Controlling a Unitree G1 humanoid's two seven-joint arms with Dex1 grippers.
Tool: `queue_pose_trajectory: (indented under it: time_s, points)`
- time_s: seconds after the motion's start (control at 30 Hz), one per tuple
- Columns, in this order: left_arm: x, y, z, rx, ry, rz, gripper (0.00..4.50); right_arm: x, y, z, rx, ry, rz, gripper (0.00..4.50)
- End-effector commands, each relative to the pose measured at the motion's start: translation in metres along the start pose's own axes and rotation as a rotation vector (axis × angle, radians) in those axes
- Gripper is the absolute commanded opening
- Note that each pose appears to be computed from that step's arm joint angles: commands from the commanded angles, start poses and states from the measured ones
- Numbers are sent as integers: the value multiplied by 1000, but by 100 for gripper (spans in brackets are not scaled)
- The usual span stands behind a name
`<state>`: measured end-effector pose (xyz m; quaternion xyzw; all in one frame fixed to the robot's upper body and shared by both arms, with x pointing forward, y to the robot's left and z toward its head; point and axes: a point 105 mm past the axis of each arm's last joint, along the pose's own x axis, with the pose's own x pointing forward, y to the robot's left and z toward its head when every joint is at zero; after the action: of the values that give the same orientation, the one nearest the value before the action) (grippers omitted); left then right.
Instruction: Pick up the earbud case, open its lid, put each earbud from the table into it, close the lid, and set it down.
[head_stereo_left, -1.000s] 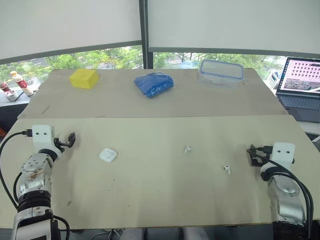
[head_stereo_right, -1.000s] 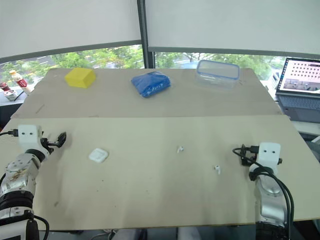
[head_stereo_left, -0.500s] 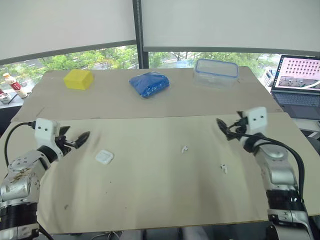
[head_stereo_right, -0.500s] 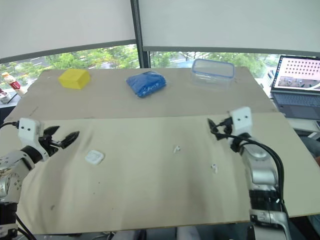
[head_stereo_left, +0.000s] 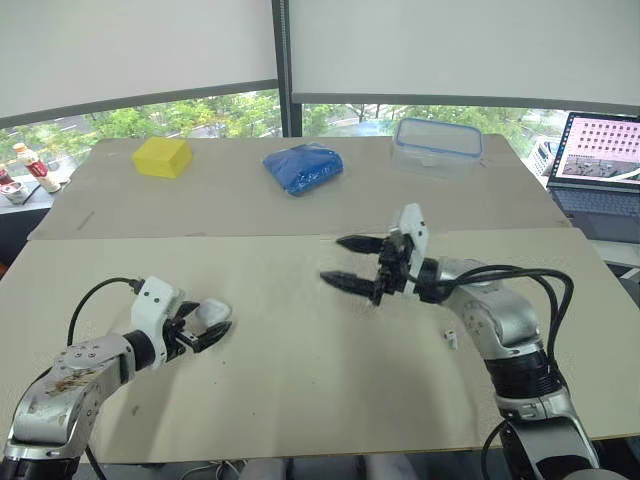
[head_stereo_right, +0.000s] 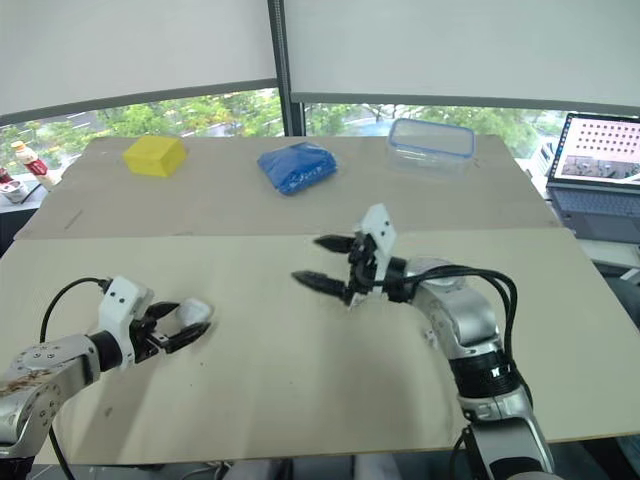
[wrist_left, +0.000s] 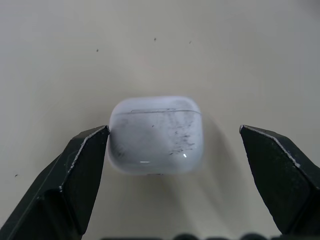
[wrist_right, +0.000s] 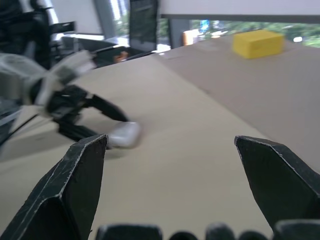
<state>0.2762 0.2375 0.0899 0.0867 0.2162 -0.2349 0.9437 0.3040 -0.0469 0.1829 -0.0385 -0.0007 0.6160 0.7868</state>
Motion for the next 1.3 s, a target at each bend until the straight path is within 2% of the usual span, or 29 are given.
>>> queue_pose_trajectory:
  time_s: [0.03, 0.43, 0.53, 0.6, 0.63, 0.7, 0.77, 0.83, 0.9, 1.0, 1.13, 1.3]
  points:
    - [6, 9, 5, 36, -29, 65, 448, 4, 24, 10, -16, 19, 142, 450]
    - [13, 1, -3, 41, -29, -31, 448, 3, 24, 12, -37, 44, 141, 450]
    - [9, -3, -3, 44, -29, -88, 360, 2, 23, 14, -34, 40, 134, 450]
    - [9, -6, 0, 73, -43, -119, 271, 1, 20, 15, -33, 33, 117, 450]
    - [10, -7, 2, 85, -53, -134, 253, 1, 18, 15, -32, 32, 109, 450]
    - [12, -10, 10, 119, -86, -148, 253, -1, 14, 14, -27, 32, 85, 450]
    - [16, -11, 28, 193, -152, -150, 253, -4, 8, 14, -6, 26, 42, 450]
    - [19, -11, 53, 336, -255, -134, 253, -7, 1, 16, 31, 21, -4, 450]
    - [19, -19, 87, 556, -412, -118, 253, -10, -7, 12, 61, 57, -65, 450]
    - [18, -37, 119, 840, -604, -129, 253, -7, -15, 12, 166, 53, -117, 450]
    - [19, -57, 137, 1121, -801, -145, 253, 8, -15, 36, 270, -65, -112, 450]
    - [22, -65, 154, 1260, -956, -145, 253, 22, -8, 39, 280, -48, -87, 450]
